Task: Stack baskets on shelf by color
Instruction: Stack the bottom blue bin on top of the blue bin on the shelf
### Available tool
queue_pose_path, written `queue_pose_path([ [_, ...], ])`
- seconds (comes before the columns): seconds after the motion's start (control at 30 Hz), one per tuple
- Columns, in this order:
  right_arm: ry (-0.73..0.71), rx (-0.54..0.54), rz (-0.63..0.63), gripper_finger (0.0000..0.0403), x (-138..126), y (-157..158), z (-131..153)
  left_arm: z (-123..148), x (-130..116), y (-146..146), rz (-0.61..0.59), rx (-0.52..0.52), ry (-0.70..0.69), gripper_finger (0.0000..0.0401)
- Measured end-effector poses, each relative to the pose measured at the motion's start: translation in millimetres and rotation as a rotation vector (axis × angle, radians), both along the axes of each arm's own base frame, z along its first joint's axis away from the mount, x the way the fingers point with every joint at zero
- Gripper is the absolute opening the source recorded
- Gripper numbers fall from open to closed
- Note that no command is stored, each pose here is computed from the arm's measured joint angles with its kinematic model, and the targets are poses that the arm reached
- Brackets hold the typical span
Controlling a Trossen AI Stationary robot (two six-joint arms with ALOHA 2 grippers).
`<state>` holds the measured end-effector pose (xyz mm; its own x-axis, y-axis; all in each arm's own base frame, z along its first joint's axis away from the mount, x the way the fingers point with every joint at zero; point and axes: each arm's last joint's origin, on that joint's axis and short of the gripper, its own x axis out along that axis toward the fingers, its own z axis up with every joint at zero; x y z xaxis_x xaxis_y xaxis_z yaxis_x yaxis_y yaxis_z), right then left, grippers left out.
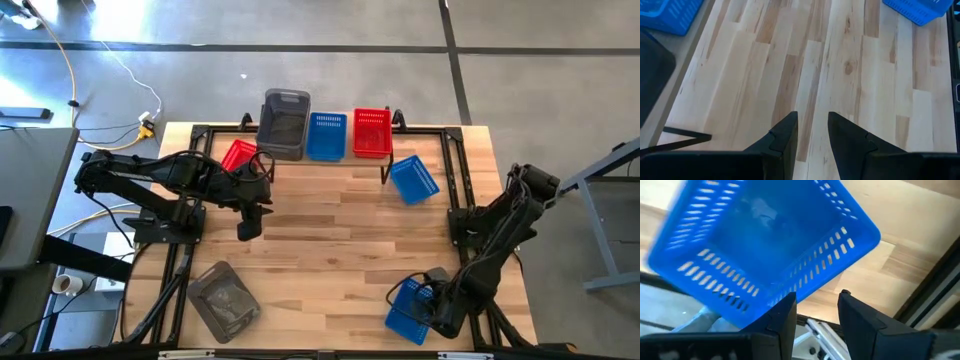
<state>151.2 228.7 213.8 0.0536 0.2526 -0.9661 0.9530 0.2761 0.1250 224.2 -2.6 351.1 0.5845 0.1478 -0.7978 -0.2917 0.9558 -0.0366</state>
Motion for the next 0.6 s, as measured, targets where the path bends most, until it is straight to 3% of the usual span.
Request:
queue_pose_path([
  [0.6, 0.054, -0.026, -0.016, 0.0129, 7.3, 8.3, -20.2, 4.3, 5.7, -0.2, -0.002, -0.002, -0.074, 0.0099],
])
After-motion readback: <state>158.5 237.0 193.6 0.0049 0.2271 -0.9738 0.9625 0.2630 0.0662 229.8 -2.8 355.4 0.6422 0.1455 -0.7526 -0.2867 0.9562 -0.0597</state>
